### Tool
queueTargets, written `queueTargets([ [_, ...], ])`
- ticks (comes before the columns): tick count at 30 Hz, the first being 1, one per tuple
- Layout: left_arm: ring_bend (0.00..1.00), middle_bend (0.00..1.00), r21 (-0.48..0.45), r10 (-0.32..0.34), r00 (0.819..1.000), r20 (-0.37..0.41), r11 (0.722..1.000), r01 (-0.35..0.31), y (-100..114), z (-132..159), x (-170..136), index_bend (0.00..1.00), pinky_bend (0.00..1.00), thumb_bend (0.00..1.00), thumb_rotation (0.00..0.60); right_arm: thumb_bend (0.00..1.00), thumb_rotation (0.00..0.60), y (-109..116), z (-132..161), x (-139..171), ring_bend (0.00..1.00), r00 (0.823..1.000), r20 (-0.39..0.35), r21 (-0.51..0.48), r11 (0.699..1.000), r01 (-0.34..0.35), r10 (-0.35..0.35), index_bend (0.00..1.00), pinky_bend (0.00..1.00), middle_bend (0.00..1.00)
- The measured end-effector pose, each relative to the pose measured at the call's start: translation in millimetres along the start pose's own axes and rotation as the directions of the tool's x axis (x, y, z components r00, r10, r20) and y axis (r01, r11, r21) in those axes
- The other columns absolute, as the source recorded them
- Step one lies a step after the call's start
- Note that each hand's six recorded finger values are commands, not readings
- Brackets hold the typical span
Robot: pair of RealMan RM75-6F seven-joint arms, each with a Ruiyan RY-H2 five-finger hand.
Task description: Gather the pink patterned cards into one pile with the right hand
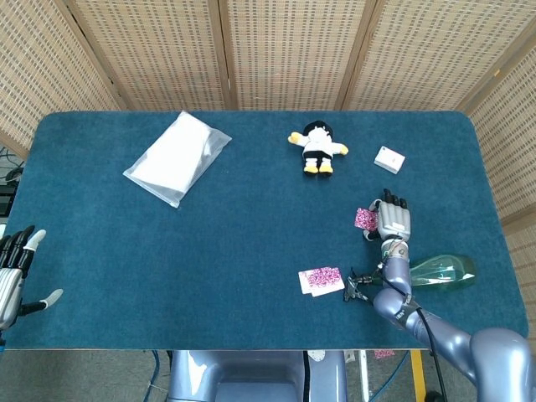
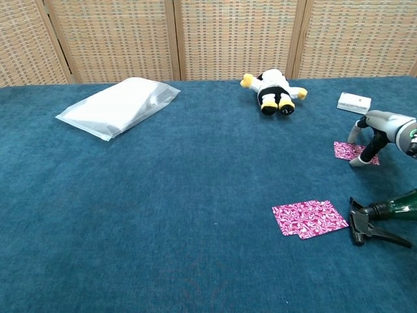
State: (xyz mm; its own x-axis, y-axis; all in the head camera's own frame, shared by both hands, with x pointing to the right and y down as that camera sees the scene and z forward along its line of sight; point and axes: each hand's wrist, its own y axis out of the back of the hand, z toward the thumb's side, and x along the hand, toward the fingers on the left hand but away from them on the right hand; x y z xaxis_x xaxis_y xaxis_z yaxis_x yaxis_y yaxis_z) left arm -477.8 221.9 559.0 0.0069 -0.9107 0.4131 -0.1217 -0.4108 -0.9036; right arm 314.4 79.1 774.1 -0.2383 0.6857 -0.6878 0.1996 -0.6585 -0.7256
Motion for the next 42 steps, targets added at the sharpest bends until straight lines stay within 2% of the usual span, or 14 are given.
queueTargets([
  [23, 0.00, 0.00, 0.003, 0.000, 1.000, -0.003, 1.000, 0.000, -0.1, 0.0, 0.0, 0.00, 0.00, 0.00, 0.600, 0.31, 0.600, 5.9, 0.2, 3.3, 0.00, 1.000, -0.022, 0.007, 1.000, 0.011, -0.011, 0.57, 0.00, 0.00],
  [32, 0.00, 0.00, 0.005, -0.002, 1.000, -0.002, 1.000, 0.002, -0.1, 0.1, 0.0, 0.00, 0.00, 0.00, 0.600, 0.31, 0.600, 8.1, 18.4, 18.4, 0.00, 0.993, -0.114, 0.041, 0.999, 0.023, -0.018, 0.57, 0.00, 0.00],
  [42, 0.00, 0.00, 0.004, -0.005, 1.000, 0.001, 1.000, 0.005, -0.2, 0.2, -0.1, 0.00, 0.00, 0.00, 0.600, 0.31, 0.600, 3.4, 46.5, 55.0, 0.00, 0.965, -0.261, 0.073, 0.997, 0.021, -0.001, 0.57, 0.00, 0.00],
])
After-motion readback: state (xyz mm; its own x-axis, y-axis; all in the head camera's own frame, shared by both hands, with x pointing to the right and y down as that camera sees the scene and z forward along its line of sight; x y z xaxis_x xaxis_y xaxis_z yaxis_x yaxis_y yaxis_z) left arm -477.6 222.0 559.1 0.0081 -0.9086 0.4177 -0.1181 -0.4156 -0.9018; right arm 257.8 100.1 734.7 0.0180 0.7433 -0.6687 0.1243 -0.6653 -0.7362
